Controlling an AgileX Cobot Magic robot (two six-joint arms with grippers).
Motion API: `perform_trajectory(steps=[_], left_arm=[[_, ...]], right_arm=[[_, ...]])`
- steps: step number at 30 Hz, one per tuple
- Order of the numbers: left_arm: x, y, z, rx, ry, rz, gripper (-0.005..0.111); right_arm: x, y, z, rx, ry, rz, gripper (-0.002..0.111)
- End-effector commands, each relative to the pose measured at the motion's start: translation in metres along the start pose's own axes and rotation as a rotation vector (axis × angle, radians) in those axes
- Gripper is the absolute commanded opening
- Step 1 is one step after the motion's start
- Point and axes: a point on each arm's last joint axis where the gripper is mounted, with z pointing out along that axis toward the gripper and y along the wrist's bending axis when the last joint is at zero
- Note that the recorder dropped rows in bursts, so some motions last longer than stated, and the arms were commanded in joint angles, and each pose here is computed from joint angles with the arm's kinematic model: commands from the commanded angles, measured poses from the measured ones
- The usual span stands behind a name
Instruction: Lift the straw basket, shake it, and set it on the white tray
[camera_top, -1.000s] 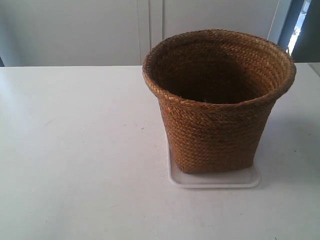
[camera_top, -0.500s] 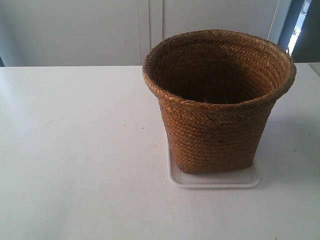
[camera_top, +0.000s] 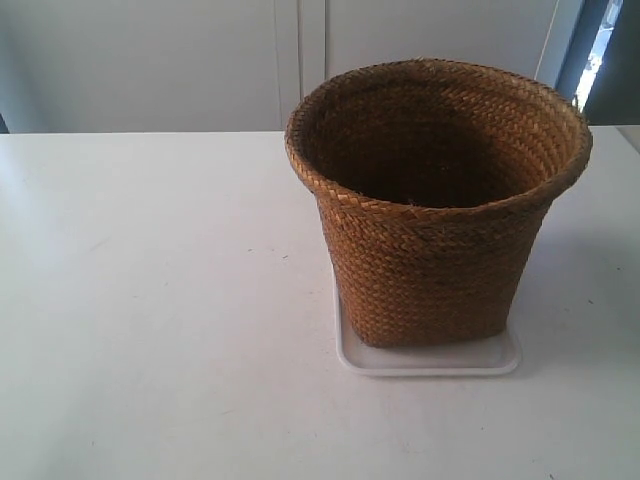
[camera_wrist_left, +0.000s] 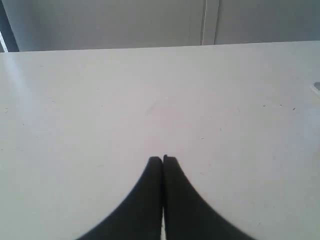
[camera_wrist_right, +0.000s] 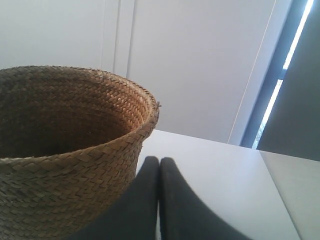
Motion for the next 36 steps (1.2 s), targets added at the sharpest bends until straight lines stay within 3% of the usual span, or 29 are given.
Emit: perform_trajectory(steps=[1,13,24,29,33,35,36], left_arm=[[0.002,0.001,0.0,-0.012,0.007,-0.012,0.0],[0.002,0.001,0.0,-0.012,0.007,-0.011,0.0],[0.002,0.001,0.0,-0.012,0.007,-0.011,0.0],[0.002,0.001,0.0,-0.012,0.007,-0.011,0.0],[0.002,0.001,0.0,-0.012,0.007,-0.011,0.0],[0.002,0.001,0.0,-0.012,0.007,-0.011,0.0],[0.002,0.001,0.0,-0.012,0.007,-0.011,0.0]], right_arm=[[0.0,0.0,-0.001,0.005,-0.01,-0.004,0.0],[0.0,0.0,-0.001,0.005,-0.01,-0.004,0.0],[-0.005,-0.001,-0.027,0.02,-0.117,-0.003,0.0],[0.041,0.005,-0.014,0.007,-0.065,-0.004,0.0],[0.096,0.012,-0.01,-0.012,0.091,-0.004,0.0],[0.103,0.013,-0.012,-0.013,0.106,-0.004,0.0],[0.112,0.013,-0.014,-0.019,0.201,-0.005,0.0]])
